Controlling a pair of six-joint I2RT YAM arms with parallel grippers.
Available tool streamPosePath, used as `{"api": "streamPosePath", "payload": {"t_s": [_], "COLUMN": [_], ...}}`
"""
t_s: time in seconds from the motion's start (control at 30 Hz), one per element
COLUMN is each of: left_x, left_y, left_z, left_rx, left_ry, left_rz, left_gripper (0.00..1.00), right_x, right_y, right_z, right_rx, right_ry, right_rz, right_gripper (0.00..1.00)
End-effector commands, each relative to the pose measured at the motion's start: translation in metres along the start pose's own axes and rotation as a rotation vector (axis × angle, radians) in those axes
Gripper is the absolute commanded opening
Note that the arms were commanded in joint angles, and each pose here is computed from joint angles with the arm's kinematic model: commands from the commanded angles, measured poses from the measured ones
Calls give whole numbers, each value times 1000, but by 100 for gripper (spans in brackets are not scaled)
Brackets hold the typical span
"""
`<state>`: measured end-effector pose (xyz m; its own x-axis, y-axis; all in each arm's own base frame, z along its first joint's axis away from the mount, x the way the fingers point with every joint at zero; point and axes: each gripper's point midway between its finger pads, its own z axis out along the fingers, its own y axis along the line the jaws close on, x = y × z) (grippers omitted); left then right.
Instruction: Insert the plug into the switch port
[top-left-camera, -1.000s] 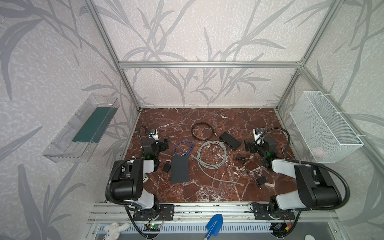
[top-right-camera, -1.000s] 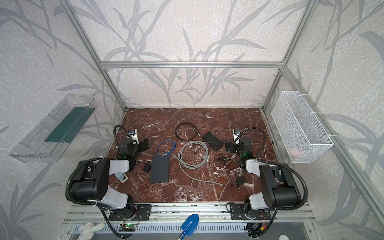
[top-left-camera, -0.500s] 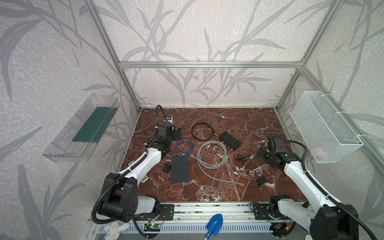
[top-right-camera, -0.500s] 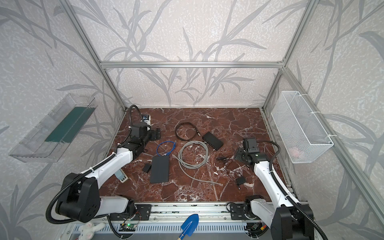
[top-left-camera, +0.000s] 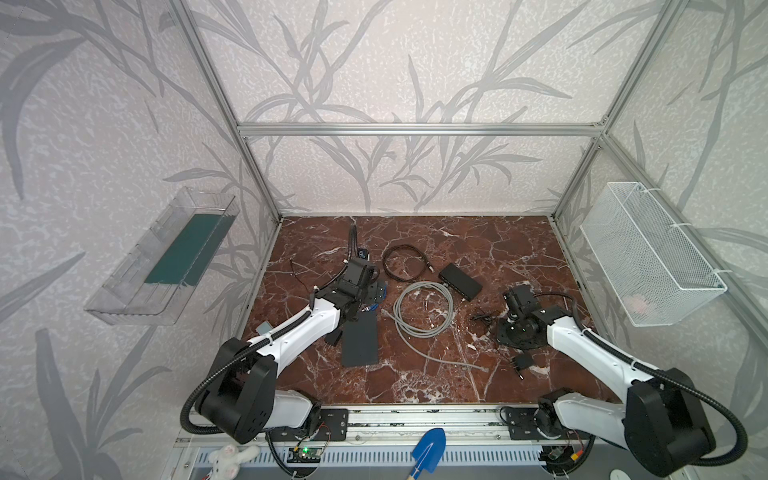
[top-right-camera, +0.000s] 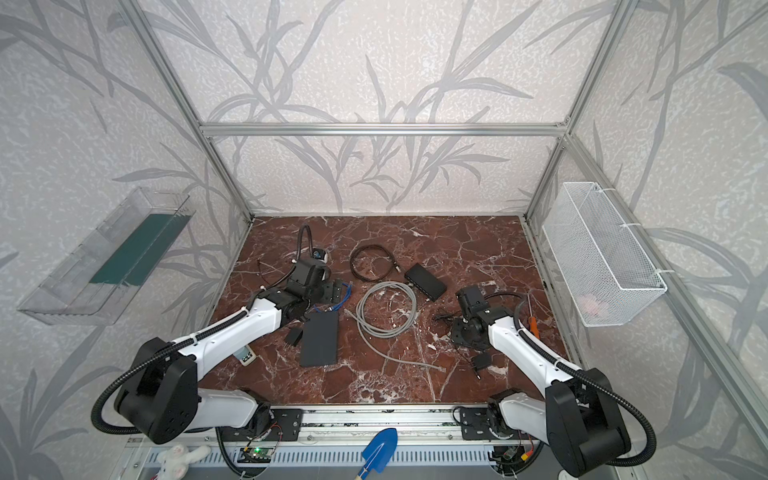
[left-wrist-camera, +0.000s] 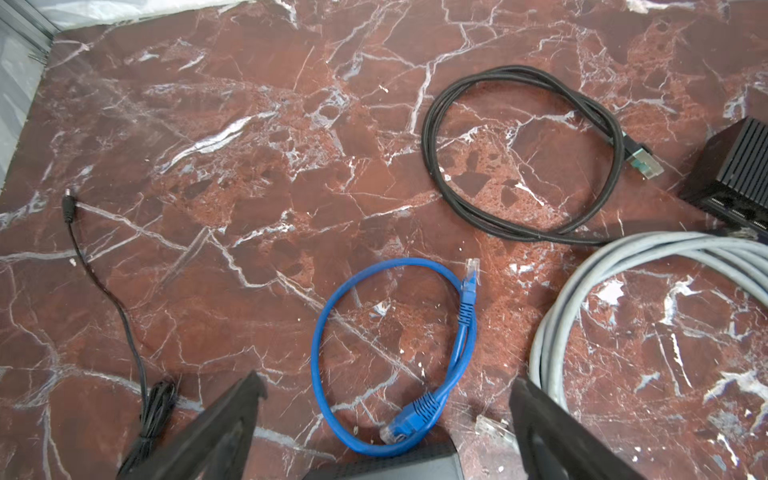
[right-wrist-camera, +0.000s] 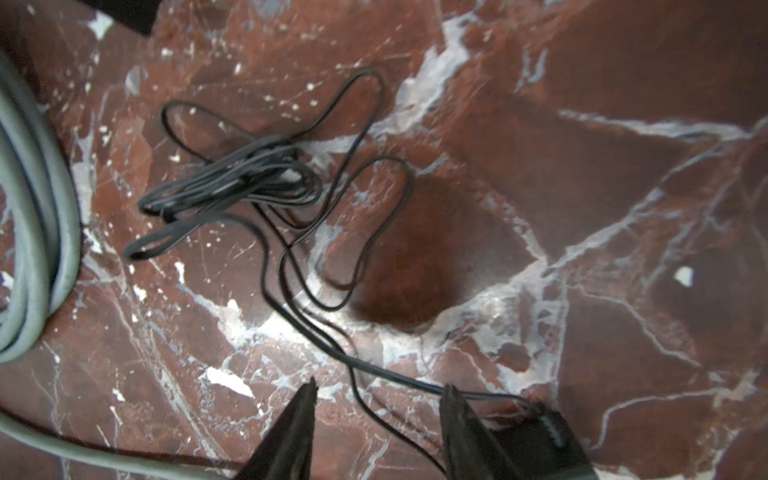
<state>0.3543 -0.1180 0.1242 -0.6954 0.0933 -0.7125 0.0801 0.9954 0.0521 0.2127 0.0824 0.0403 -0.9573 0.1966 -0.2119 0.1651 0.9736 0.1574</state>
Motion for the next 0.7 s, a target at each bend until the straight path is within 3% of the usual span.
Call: {"api": "streamPosePath", "payload": {"t_s": [0.0, 0.17, 0.47, 0.67], "left_x": [-7, -6, -8, -12], "left_y": [1, -1, -4, -5], "left_z": [-3, -2, -2, -7], "left_rx": [-17, -20, -17, -25], "left_ry": [-7, 5, 12, 20], "left_rz": [-27, -13, 2, 20], "left_gripper": [95, 95, 95, 95], "right_x": [-4, 4, 3, 4], "right_y": [7, 11, 14, 15], "right_z": [-2, 6, 26, 22], "right_rx": [-4, -6, 16, 38], "right_ry": [3, 70, 99, 124], "right_rz": [-40, -26, -22, -22], "right_gripper": [47, 41, 41, 34]}}
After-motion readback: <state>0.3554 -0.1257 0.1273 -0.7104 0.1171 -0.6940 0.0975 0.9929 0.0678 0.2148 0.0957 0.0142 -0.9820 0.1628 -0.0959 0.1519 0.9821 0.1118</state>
